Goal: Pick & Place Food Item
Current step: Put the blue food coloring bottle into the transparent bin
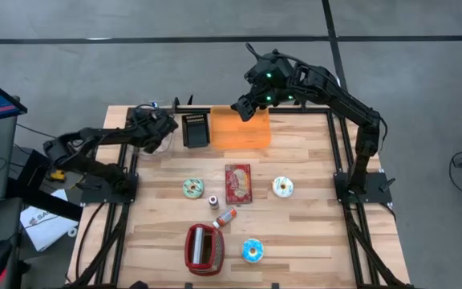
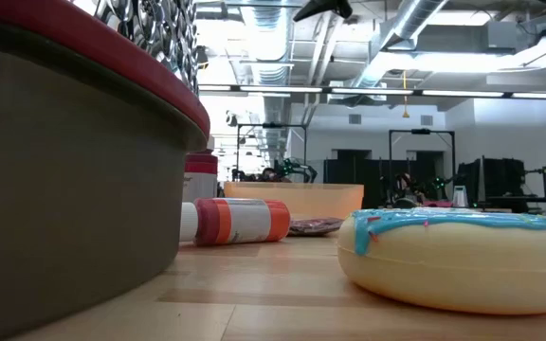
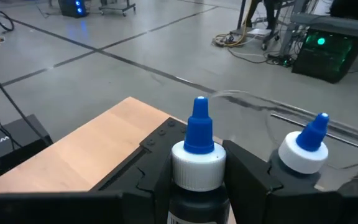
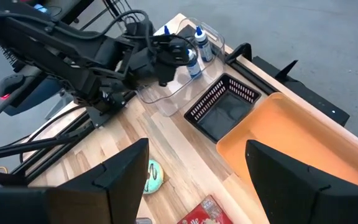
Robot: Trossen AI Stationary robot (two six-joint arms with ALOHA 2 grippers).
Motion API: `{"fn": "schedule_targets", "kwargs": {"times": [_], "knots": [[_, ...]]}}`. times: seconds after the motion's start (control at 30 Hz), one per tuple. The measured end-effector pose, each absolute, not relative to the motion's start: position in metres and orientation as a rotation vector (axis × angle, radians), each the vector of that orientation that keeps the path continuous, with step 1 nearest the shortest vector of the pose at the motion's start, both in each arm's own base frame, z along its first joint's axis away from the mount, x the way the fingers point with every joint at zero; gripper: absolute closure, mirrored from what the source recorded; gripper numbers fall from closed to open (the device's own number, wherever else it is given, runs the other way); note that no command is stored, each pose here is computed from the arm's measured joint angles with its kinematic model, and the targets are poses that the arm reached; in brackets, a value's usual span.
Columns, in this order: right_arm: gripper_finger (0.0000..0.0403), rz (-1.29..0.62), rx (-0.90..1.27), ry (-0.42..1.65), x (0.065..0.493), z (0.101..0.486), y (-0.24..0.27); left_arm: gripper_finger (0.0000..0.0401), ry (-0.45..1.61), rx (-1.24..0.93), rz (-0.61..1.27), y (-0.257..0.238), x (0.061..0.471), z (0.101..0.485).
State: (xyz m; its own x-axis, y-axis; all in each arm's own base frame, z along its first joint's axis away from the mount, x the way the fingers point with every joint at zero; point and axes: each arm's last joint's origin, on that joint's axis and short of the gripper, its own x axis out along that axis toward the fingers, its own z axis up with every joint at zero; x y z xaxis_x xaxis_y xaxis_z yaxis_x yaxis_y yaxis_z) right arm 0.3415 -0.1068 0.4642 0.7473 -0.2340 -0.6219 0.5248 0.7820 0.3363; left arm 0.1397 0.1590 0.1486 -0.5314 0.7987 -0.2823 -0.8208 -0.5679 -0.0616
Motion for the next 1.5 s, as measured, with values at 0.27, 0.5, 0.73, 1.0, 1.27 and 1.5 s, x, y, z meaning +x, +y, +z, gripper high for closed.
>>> {"fn": "schedule_targets", "kwargs": {"times": [0.27,0.5,0.73,1.0,1.27,1.5], "knots": [[0.0145,-0.433,0.54,0.591,0.342,0.464,-0.104,0.0288,0.076,-0.329,2.159,0.166,0.147,0.134],[0.0145,-0.426,0.55,0.592,0.344,0.464,-0.099,0.0288,0.108,-0.307,2.199,0.173,0.144,0.123],[0.0145,-0.424,0.559,0.591,0.344,0.464,-0.097,0.0288,0.095,-0.277,2.222,0.174,0.143,0.124],[0.0145,-0.426,0.567,0.59,0.344,0.464,-0.097,0.0257,0.094,-0.279,2.221,0.174,0.143,0.124],[0.0145,-0.421,0.564,0.592,0.345,0.464,-0.095,0.028,0.099,-0.288,2.205,0.172,0.145,0.123],[0.0145,-0.42,0.559,0.592,0.345,0.464,-0.095,0.025,0.1,-0.296,2.176,0.169,0.149,0.125]]}}
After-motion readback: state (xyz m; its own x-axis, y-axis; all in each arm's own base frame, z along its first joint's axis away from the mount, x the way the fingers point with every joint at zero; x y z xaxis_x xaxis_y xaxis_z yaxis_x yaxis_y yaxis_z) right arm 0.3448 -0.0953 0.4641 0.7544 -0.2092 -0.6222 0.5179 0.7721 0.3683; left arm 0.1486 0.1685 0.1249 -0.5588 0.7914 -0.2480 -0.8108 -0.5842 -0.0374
